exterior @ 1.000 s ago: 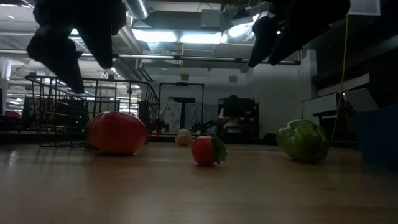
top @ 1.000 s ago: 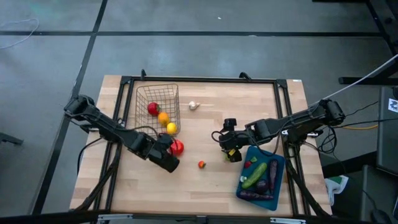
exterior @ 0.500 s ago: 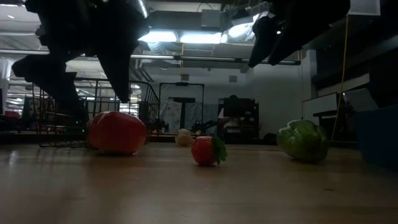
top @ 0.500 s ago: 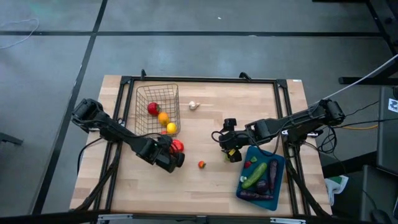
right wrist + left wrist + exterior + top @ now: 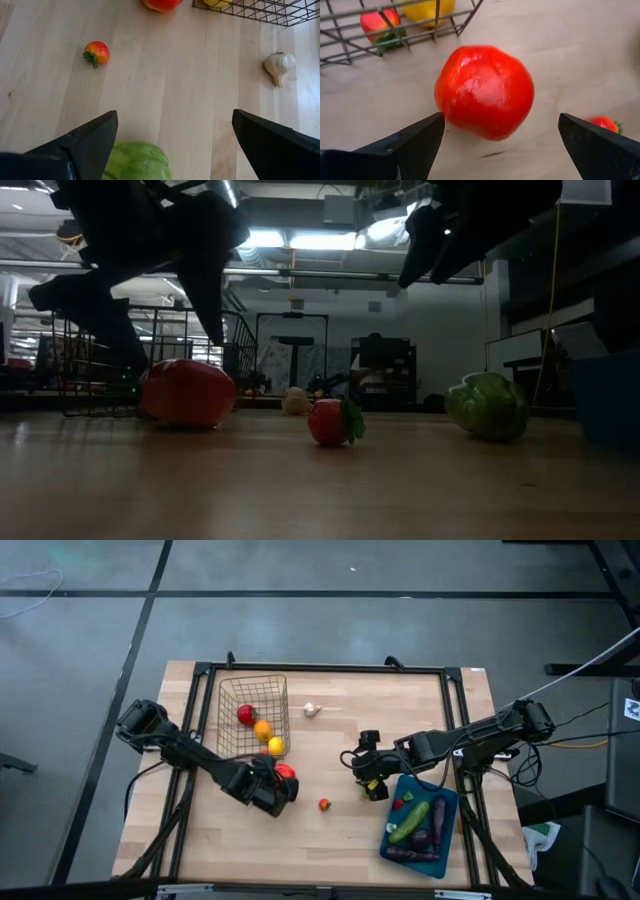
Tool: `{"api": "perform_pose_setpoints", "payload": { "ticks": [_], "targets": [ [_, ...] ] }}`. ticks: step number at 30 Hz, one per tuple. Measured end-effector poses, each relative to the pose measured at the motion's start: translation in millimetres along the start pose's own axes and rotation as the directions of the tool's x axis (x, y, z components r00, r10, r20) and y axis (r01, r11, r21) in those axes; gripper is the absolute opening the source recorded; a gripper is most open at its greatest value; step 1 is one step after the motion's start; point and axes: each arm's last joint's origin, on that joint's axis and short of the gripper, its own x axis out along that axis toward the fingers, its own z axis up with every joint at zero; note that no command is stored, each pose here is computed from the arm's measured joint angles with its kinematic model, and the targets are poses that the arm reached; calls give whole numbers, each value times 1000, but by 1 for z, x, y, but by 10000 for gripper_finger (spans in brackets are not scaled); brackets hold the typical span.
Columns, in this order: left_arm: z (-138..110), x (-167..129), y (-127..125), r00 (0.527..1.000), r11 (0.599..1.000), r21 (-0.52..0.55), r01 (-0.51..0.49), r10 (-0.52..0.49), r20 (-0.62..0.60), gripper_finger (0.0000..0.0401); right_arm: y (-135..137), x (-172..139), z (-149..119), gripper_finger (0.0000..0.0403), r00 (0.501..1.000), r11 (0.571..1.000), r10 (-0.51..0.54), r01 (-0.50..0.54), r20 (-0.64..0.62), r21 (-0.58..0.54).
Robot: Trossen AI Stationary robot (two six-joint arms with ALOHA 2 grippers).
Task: Sort produce into baskets
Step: Put the orange persimmon into the wire basket
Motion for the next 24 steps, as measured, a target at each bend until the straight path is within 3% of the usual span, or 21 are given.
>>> {"api": "perform_pose_setpoints", "payload": {
  "ticks": [8,24],
  "targets": [
    [8,7,-1,1000,1000,-4,-22,22,19,384,0,0,0,388,1000,1000,0,0,0,0],
    [-7,39,-4,997,996,46,-76,75,24,384,0,0,0,388,1000,1000,0,0,0,-1]
  ]
}}
